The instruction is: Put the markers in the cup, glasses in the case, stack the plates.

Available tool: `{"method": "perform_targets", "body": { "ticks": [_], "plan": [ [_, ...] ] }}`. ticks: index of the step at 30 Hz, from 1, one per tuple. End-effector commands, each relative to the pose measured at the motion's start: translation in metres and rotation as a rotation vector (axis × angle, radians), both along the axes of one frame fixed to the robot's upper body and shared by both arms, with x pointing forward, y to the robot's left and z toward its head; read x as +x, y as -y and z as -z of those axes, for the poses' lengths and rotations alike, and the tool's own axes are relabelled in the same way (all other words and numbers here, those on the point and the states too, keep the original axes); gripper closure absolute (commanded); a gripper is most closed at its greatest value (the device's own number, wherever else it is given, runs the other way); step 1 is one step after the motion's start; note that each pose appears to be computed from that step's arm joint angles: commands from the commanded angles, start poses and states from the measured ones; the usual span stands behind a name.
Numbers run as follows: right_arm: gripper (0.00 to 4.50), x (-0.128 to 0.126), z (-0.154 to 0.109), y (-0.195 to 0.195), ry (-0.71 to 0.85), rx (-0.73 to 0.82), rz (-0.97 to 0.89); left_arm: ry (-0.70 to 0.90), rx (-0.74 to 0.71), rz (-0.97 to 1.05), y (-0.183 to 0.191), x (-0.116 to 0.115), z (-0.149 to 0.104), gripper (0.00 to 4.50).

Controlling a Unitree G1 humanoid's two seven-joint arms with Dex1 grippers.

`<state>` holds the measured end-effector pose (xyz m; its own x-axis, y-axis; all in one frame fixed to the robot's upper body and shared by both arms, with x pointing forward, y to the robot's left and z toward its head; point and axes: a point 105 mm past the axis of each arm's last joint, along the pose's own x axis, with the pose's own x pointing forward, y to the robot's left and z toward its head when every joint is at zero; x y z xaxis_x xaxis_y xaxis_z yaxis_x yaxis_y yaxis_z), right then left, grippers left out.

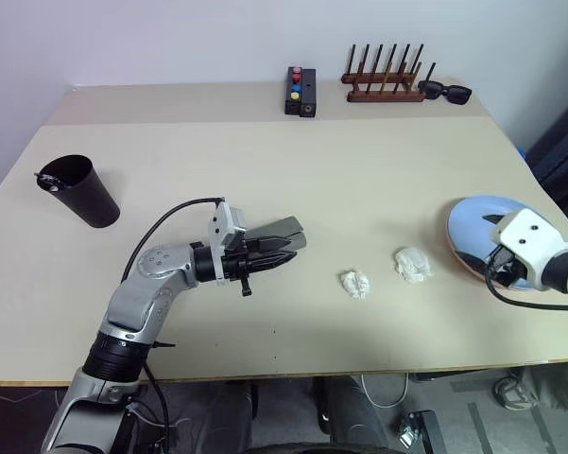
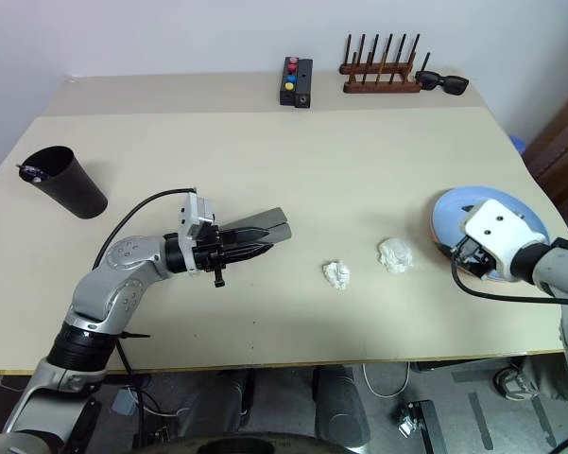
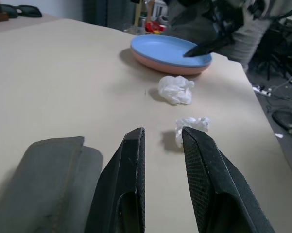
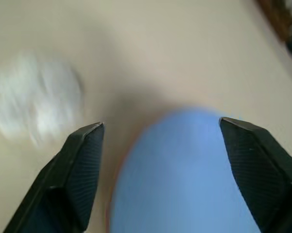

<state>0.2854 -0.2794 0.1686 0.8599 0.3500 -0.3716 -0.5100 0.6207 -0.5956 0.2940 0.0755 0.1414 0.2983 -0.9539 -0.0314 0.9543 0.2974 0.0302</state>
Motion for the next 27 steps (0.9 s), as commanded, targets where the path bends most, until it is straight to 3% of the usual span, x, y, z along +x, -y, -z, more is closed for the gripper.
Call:
{"method": "perform_targets", "body": {
  "ticks": [1,10,13,19,23,27],
  "plan": [
    [0.53,-0.005,0.002,-0.028,-0.035,0.101,-0.098,0.059,-0.018,-0.009,-0.002,-0.002,-0.013,3.33],
    [0.53,0.001,0.055,-0.037,-0.152,0.131,-0.069,0.052,-0.031,-0.015,0.001,-0.005,-0.013,3.33],
    [1.34,0.004,0.06,-0.035,-0.16,0.135,-0.053,0.049,-0.032,-0.019,0.001,-0.006,-0.013,3.33],
    [4.41,0.003,0.055,-0.036,-0.148,0.139,-0.067,0.039,-0.033,-0.021,0.002,-0.006,-0.011,3.33],
    [4.46,0.009,0.033,-0.025,-0.052,0.114,-0.021,0.04,-0.034,-0.014,0.004,-0.006,-0.01,3.33],
    [4.46,0.023,0.0,0.021,0.089,0.005,0.144,0.039,-0.035,-0.001,0.005,-0.006,-0.01,3.33]
  ]
}}
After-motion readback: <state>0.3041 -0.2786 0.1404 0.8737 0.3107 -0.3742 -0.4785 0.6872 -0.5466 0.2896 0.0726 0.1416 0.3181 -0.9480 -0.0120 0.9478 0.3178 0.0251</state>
